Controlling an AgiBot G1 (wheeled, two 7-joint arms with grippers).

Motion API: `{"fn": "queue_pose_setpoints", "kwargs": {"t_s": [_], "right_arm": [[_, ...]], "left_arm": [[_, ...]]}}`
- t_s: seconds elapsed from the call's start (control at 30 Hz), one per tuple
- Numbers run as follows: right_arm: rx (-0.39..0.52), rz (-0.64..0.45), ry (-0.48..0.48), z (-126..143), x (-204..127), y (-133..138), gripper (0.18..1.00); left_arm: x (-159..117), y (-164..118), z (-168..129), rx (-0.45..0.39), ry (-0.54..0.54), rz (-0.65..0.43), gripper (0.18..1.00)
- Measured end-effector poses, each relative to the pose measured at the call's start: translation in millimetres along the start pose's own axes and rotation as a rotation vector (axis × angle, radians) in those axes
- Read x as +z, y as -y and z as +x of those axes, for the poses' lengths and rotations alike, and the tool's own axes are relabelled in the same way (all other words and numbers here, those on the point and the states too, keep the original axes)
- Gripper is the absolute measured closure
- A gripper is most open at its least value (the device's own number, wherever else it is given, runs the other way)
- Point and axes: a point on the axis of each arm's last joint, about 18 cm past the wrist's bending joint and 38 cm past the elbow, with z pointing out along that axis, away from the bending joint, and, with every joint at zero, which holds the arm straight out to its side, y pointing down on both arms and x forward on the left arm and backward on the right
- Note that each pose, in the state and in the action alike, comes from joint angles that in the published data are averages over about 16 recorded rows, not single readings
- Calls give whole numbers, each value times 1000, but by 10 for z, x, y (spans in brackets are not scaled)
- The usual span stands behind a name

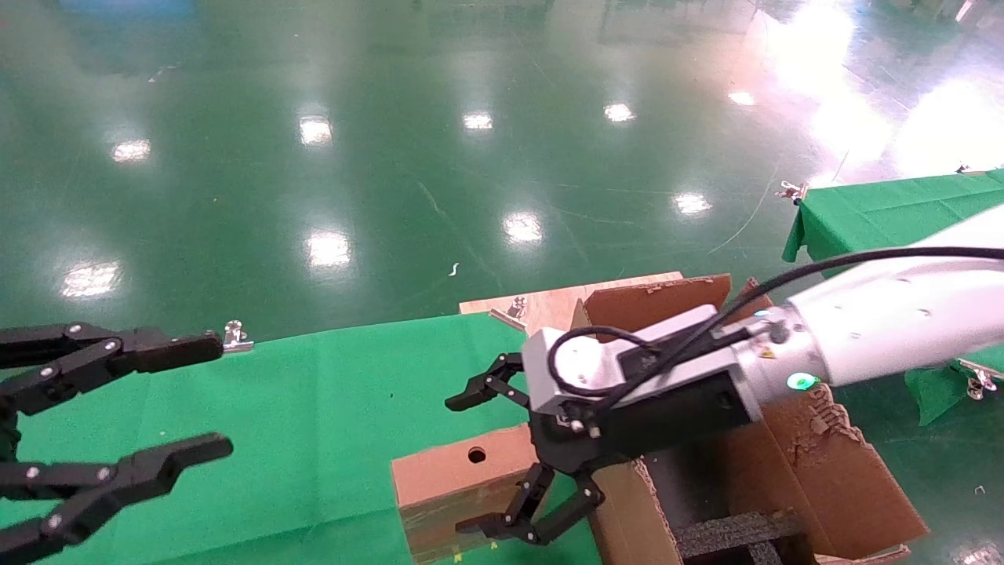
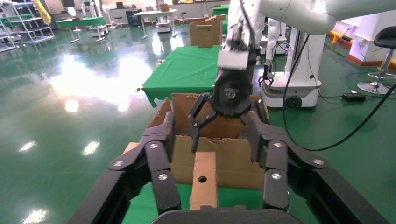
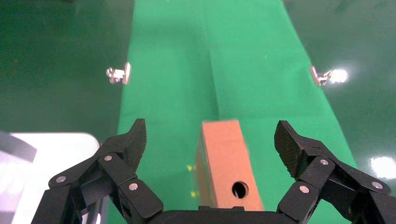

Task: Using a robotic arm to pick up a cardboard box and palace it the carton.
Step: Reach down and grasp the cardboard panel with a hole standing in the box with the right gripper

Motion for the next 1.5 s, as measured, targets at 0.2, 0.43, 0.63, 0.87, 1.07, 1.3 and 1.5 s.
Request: {"fn": "queue_pose_setpoints", "kwargs": {"t_s": [0.2, 0.43, 0.63, 0.87, 1.07, 1.3, 1.5], "right_arm": [[-24, -90, 33, 156, 193, -97, 178], [-70, -195, 68, 328, 375, -174, 178], [-134, -288, 101, 453, 490, -188, 178], [-206, -371, 139, 543, 586, -176, 178], [-244, -408, 162, 577, 647, -166, 178], [-255, -415, 169, 589, 681, -160, 182], [-255, -414, 169, 590, 682, -157, 203]], "left_arm": [[0, 0, 0, 0, 0, 0, 659], [0, 0, 0, 0, 0, 0, 809], [0, 0, 0, 0, 0, 0, 902], [0, 0, 0, 0, 0, 0, 967], [0, -1, -1, 0, 0, -1, 986], [-1, -3, -1, 0, 1, -1, 975], [-1, -3, -1, 0, 1, -1, 935]]}}
